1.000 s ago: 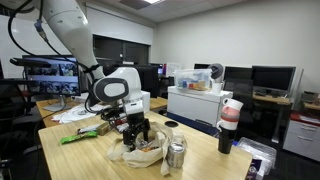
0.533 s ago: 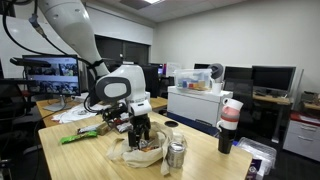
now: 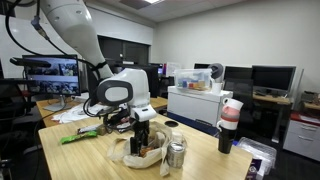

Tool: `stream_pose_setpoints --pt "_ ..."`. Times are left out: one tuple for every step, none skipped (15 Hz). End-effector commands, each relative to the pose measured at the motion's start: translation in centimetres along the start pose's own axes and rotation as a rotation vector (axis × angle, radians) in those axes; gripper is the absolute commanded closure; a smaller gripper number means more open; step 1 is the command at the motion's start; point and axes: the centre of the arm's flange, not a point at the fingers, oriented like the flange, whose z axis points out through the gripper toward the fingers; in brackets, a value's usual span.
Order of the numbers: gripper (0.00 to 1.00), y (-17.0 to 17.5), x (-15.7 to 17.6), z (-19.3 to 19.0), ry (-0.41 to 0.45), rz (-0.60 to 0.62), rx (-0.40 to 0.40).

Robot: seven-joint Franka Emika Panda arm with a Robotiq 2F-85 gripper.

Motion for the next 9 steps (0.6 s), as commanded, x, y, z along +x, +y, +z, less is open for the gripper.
stream_pose_setpoints --pt "0.0 -0.1 1.2 1.3 -0.034 -0.024 -0.011" --pt "0.0 -0.2 1.3 1.5 -0.037 -0.024 -0.013" --pt "0.0 -0.5 1.4 1.7 -0.04 -0.024 -0.013" --pt "0.0 -0.8 1.5 1.9 -0.041 -0.026 -0.016" --pt "0.0 -1.1 1.6 2.1 -0.04 -0.029 -0.017" --pt "0.0 -1.3 1.7 2.1 -0.041 -0.032 -0.017" --pt "0.01 -1.6 1.7 2.2 -0.041 -0.034 -0.015" --pt "0.18 -1.8 1.7 2.3 -0.041 -0.038 -0.014" --pt "0.26 -1.9 1.7 2.3 -0.041 -0.04 -0.013"
